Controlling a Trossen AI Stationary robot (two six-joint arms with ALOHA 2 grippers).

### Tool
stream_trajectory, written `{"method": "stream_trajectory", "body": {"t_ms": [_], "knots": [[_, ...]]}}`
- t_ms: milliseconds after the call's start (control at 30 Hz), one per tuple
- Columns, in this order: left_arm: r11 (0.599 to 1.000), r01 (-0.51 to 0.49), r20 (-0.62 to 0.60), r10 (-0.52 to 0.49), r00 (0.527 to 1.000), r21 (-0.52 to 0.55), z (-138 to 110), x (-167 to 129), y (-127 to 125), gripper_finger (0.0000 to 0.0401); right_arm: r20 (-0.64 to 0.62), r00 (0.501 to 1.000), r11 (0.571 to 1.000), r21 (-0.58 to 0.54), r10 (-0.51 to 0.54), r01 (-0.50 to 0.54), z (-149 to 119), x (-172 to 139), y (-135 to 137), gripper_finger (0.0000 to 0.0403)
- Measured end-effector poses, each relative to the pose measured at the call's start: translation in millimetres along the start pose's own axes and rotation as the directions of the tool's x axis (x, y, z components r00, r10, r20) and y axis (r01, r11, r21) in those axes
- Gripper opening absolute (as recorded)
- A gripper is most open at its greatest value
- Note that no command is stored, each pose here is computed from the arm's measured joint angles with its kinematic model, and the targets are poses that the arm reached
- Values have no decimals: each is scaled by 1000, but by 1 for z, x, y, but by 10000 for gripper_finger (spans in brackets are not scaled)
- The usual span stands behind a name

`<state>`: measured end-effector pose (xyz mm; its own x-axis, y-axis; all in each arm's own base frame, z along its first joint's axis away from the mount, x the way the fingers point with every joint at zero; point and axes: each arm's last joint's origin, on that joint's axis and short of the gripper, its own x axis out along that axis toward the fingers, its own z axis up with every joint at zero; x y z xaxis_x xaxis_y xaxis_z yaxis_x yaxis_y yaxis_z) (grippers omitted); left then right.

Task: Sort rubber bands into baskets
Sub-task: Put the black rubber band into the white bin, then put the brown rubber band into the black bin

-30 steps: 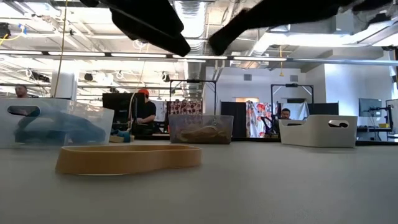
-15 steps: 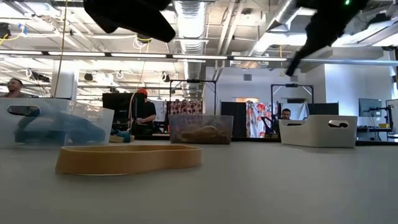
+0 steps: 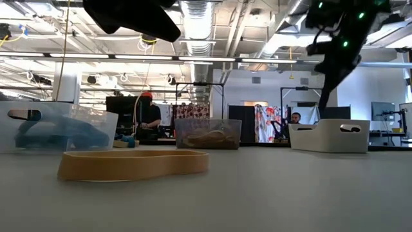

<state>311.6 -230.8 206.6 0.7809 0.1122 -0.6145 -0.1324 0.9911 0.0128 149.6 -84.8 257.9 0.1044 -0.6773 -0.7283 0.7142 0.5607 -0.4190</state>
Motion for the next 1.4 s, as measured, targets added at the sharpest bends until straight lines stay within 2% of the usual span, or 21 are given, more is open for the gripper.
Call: {"method": "stream_trajectory", "body": {"t_ms": [233, 367, 467, 767, 900, 1233, 1400], "knots": [[1000, 0, 0, 0, 1000, 0, 0, 0, 0, 228, -92, 995, 995, 95, 43, -34, -4, 43, -11, 35], [1000, 1, -1, -1, 1000, 0, 0, 0, 0, 228, -119, 993, 992, 128, 22, -6, -10, 55, -13, 45], [1000, 1, -1, -1, 1000, 1, 0, 0, 0, 228, -122, 992, 990, 144, 13, 5, -13, 59, -15, 69], [1000, 1, 0, -1, 1000, 6, 0, 0, 0, 228, -99, 995, 987, 159, 11, 5, -11, 58, -13, 190], [1000, 1, 0, -1, 1000, 5, 0, 0, 0, 228, -64, 998, 986, 165, 0, 11, -10, 53, -12, 228], [1000, -3, -5, 3, 1000, 3, -2, 1, 1, 228, 62, 998, 979, 198, 33, -45, -8, 32, -12, 239], [999, -27, -40, 26, 999, -22, -19, 6, 7, 228, 120, 982, 975, 153, 145, -162, -9, 19, -4, 240]]}}
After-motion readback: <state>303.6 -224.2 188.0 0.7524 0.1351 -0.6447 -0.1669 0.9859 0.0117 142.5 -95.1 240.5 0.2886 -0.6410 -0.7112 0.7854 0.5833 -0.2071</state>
